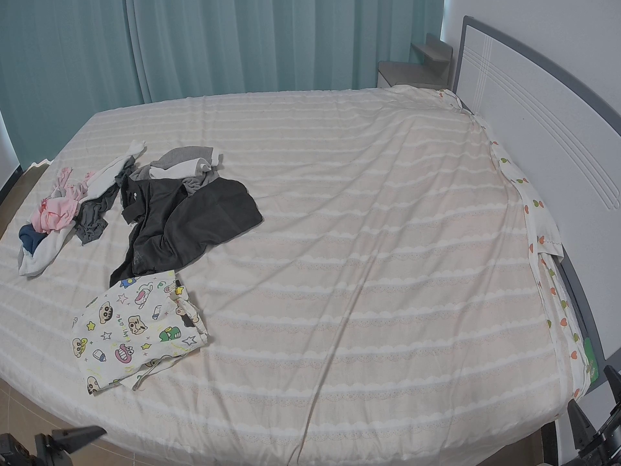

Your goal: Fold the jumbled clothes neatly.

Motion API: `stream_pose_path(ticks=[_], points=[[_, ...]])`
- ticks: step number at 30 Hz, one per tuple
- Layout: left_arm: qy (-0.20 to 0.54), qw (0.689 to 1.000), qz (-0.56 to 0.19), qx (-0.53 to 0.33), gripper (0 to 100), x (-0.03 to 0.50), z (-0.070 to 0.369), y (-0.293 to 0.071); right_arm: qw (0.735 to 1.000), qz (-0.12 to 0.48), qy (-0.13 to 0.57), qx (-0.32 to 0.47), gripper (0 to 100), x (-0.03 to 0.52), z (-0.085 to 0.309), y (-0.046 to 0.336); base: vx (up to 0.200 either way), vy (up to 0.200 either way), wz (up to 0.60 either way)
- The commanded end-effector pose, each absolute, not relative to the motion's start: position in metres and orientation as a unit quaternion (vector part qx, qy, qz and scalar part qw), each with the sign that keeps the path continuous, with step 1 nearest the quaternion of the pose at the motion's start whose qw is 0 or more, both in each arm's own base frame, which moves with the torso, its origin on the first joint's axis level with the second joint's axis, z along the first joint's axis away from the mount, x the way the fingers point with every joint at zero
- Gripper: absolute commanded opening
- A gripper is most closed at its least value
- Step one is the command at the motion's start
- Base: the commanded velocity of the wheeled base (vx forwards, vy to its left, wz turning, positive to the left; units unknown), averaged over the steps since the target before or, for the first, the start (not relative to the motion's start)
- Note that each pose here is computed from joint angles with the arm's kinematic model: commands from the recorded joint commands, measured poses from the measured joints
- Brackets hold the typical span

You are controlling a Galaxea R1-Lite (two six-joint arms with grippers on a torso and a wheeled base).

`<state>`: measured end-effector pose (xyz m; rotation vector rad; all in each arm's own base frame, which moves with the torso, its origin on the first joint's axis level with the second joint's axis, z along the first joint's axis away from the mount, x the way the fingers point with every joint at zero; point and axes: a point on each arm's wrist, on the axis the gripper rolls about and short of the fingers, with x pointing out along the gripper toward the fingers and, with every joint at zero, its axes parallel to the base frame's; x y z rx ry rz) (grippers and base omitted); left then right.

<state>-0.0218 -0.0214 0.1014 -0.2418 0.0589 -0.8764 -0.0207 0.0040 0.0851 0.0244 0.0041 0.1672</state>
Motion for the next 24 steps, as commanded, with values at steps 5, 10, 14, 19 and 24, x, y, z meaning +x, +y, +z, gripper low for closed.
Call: stream_pose_path(ticks=[5, 10, 14, 19, 24], points=[[0.052, 0.995, 0.081, -0.018, 100, -0.0163, 0.0761, -0.0002, 0.998, 0.035, 0.018, -0.042, 100, -0.0227, 0.0719, 0.0018, 0.0, 0.0, 0.0], [0.041, 0.996, 0.076, -0.026, 100, -0.0159, 0.0777, -0.0004, 0.998, 0.037, 0.016, -0.038, 100, -0.0227, 0.0723, 0.0018, 0.0, 0.0, 0.0], [0.041, 0.996, 0.074, -0.022, 100, -0.0159, 0.0777, -0.0005, 0.999, 0.035, 0.017, -0.028, 100, -0.0227, 0.0723, 0.0018, 0.0, 0.0, 0.0], [0.042, 0.996, 0.07, -0.02, 100, -0.0159, 0.0777, -0.0006, 0.999, 0.033, 0.015, -0.021, 100, -0.0228, 0.0725, 0.0017, 0.0, 0.0, 0.0], [0.042, 0.997, 0.069, -0.007, 100, -0.0159, 0.0777, -0.0007, 0.999, 0.035, 0.016, -0.026, 100, -0.0228, 0.0722, 0.0018, 0.0, 0.0, 0.0]])
